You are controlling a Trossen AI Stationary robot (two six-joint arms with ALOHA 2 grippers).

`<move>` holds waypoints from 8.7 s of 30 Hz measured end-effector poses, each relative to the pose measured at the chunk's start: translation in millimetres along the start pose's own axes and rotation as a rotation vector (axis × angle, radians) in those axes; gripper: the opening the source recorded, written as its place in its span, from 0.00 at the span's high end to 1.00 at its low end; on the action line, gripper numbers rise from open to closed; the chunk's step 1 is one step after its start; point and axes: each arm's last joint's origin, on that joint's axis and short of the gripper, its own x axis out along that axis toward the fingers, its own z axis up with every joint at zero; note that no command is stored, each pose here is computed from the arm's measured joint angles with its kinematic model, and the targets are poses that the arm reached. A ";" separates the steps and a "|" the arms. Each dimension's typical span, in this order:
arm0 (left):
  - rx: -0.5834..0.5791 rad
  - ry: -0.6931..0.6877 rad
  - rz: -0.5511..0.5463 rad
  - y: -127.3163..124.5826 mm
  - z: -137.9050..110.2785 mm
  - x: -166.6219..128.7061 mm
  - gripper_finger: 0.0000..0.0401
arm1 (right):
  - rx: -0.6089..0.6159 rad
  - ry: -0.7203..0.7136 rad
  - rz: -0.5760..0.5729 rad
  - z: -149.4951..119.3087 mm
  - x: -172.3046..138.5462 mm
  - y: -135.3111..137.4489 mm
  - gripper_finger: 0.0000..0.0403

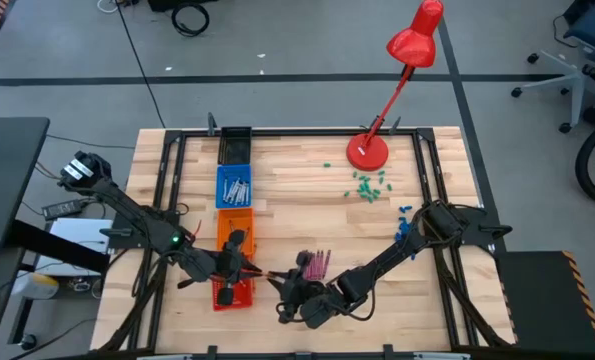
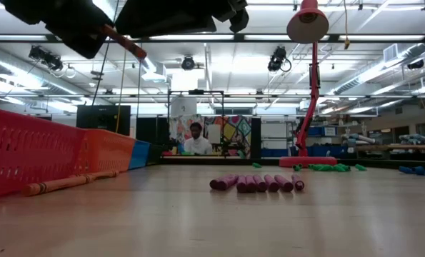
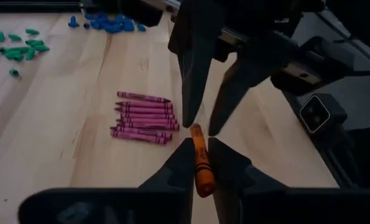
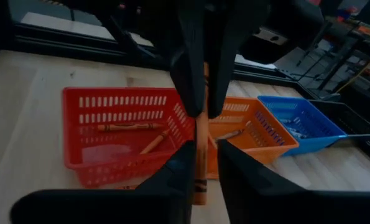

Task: Sort crayons
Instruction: Put the orange crayon into the red bin

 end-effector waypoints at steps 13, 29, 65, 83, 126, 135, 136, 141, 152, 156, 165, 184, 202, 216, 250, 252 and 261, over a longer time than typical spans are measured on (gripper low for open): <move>-0.230 0.289 -0.217 -3.1 -18.5 -2.8 0.89 | -0.049 0.026 0.056 -3.6 -3.2 3.7 0.64; -0.310 0.350 -0.265 6.9 -9.5 -33.1 0.89 | -0.058 0.043 0.049 -5.9 -3.0 3.0 0.65; -0.430 0.751 -0.222 19.5 -49.9 6.8 0.79 | -0.055 0.052 0.104 -6.4 -3.1 4.6 0.65; -0.440 0.714 -0.260 20.0 -41.2 -1.2 0.60 | -0.046 0.064 0.107 -7.6 -2.0 3.6 0.65; -0.190 0.332 -0.284 17.8 -10.3 -7.4 0.60 | 0.083 0.120 0.317 -48.7 95.6 -37.7 0.65; -0.191 0.323 -0.262 18.3 -10.1 -7.2 0.60 | 0.093 0.101 0.324 -46.7 99.5 -41.9 0.65; -0.191 0.321 -0.259 18.4 -10.1 -7.1 0.60 | 0.091 0.100 0.325 -46.7 99.6 -42.0 0.65; -0.190 0.315 -0.247 18.7 -9.9 -7.0 0.60 | 0.093 0.098 0.336 -57.0 104.8 -38.1 0.65; -0.186 0.334 -0.236 19.4 -12.0 -7.4 0.60 | 0.105 0.086 0.354 -66.4 109.4 -33.3 0.65; -0.184 0.332 -0.229 19.6 -12.0 -7.4 0.60 | 0.121 0.075 0.353 -65.2 111.1 -35.1 0.65; -0.182 0.323 -0.205 20.5 -11.8 -7.1 0.60 | 0.129 0.083 0.341 -66.3 115.8 -40.9 0.65; -0.183 0.325 -0.204 20.5 -12.0 -7.1 0.60 | 0.007 0.329 0.343 -72.5 98.8 -45.0 0.65; -0.180 0.331 -0.202 20.7 -12.6 -7.3 0.60 | 0.015 0.457 0.539 -44.0 44.5 -28.9 0.65; -0.192 0.317 -0.205 20.7 -11.1 -6.8 0.60 | -0.045 0.608 0.524 -60.6 19.9 -13.3 0.65; 0.114 0.266 -0.158 20.0 -12.0 -7.6 0.60 | 0.722 0.767 0.103 -7.8 22.9 -22.9 0.65; 0.164 0.257 -0.150 19.1 -12.2 -8.1 0.60 | 0.741 0.753 0.074 -4.6 17.9 -15.9 0.66; 0.212 0.257 -0.155 18.2 -12.8 -8.5 0.60 | 0.821 0.683 -0.050 -7.3 5.6 17.2 0.67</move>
